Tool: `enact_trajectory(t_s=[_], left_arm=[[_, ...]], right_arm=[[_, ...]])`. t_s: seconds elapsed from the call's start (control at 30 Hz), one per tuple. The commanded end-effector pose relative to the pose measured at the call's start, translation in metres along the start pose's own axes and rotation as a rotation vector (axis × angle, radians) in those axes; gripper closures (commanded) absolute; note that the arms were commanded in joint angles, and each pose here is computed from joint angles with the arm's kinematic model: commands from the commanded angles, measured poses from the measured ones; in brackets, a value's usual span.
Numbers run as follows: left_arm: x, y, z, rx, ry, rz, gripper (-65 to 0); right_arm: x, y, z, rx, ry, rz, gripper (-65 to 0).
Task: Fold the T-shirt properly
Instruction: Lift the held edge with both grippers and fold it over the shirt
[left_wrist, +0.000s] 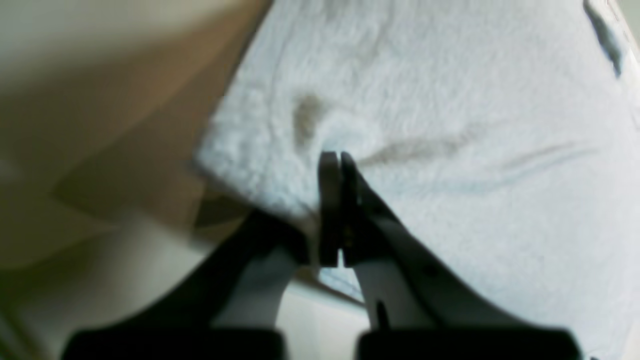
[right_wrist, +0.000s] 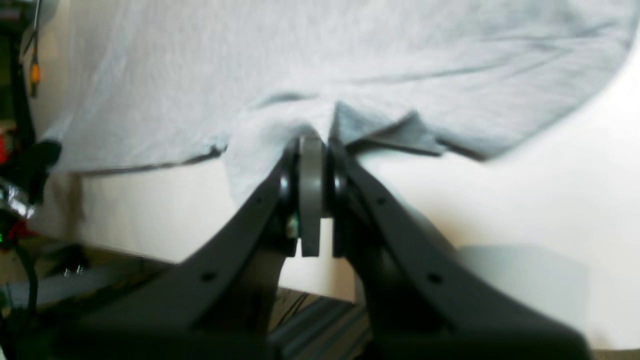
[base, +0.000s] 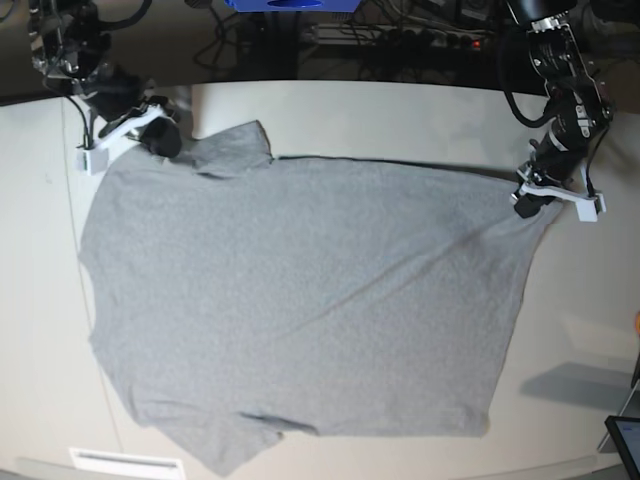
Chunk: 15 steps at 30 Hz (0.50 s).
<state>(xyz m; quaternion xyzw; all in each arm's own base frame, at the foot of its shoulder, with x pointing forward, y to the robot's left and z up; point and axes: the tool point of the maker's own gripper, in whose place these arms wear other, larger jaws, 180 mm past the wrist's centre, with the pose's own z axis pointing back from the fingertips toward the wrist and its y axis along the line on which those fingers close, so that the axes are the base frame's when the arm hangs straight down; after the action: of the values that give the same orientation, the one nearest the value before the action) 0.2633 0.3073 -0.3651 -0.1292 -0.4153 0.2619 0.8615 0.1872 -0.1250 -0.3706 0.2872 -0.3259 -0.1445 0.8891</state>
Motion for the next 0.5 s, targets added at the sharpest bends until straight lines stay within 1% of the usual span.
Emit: enact_trajectory(t_s=[0.0, 0.2, 0.33, 0.4, 0.47], left_arm=[[0.017, -0.004, 0.003, -0.016, -0.043, -0.012, 0.0], [0.025, -0.008, 0.003, -0.025, -0.064, -0.011, 0.0], [0.012, -0.016, -0.002, -0.044, -0.02, 0.011, -0.2], [0.011, -0.019, -0.003, -0.05, -0.013, 0.014, -0.2], [0.009, -0.02, -0.003, -0.051, -0.01, 0.017, -0.2]], right_arm=[[0.017, 0.006, 0.003, 0.026, -0.043, 0.037, -0.7], [0.04, 0.014, -0.003, 0.05, -0.088, 0.067, -0.7], [0.055, 0.015, -0.001, 0.054, -0.103, 0.113, -0.7], [0.062, 0.021, -0.002, 0.075, -0.118, 0.105, -0.7], [0.075, 0.017, 0.005, 0.08, -0.139, 0.082, -0.7]])
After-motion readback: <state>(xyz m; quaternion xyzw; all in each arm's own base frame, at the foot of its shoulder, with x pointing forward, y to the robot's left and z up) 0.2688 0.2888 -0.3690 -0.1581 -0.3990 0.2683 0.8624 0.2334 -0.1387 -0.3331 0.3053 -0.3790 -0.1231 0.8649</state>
